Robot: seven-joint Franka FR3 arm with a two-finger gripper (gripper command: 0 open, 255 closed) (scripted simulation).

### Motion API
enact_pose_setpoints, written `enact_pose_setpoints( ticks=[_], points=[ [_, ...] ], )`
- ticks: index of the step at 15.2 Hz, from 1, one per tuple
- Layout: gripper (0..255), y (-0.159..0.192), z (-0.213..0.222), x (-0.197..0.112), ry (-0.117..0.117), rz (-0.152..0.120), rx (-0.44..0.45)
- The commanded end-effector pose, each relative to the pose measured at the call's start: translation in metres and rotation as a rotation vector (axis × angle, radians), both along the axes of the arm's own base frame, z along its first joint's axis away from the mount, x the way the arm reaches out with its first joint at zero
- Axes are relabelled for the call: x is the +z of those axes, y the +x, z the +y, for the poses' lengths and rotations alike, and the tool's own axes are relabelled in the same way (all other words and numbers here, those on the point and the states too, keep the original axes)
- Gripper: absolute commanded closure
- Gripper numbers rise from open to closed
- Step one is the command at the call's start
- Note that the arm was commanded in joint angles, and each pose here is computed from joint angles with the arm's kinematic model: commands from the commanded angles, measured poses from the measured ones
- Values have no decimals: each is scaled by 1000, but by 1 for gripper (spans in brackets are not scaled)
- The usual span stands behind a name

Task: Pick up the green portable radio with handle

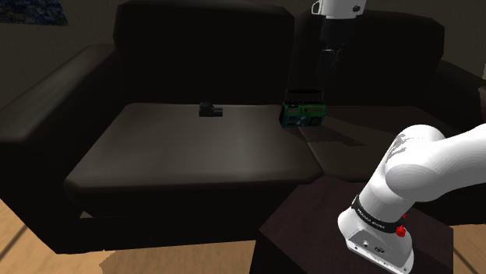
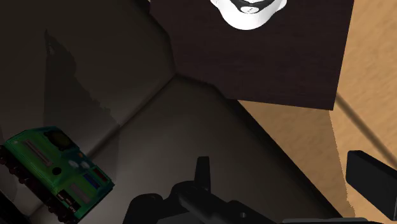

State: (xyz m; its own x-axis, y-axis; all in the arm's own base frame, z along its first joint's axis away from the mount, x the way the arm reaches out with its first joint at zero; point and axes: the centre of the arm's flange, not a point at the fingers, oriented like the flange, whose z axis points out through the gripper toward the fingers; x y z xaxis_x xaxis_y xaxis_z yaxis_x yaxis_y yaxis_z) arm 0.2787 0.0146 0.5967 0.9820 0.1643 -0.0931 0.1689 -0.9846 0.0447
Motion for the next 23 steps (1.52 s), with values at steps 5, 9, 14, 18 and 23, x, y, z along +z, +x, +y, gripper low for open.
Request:
enact_pose_setpoints(
  ticks=[5,9,14,18,23],
  points=[
    [0,10,-47,-19,0,-1,72],
    [0,24,-93,-39,1,-3,144],
    [0,45,-149,-63,1,-4,234],
    [0,66,-192,-82,2,-6,306],
    [0,97,-244,-107,3,-7,397]
  ],
)
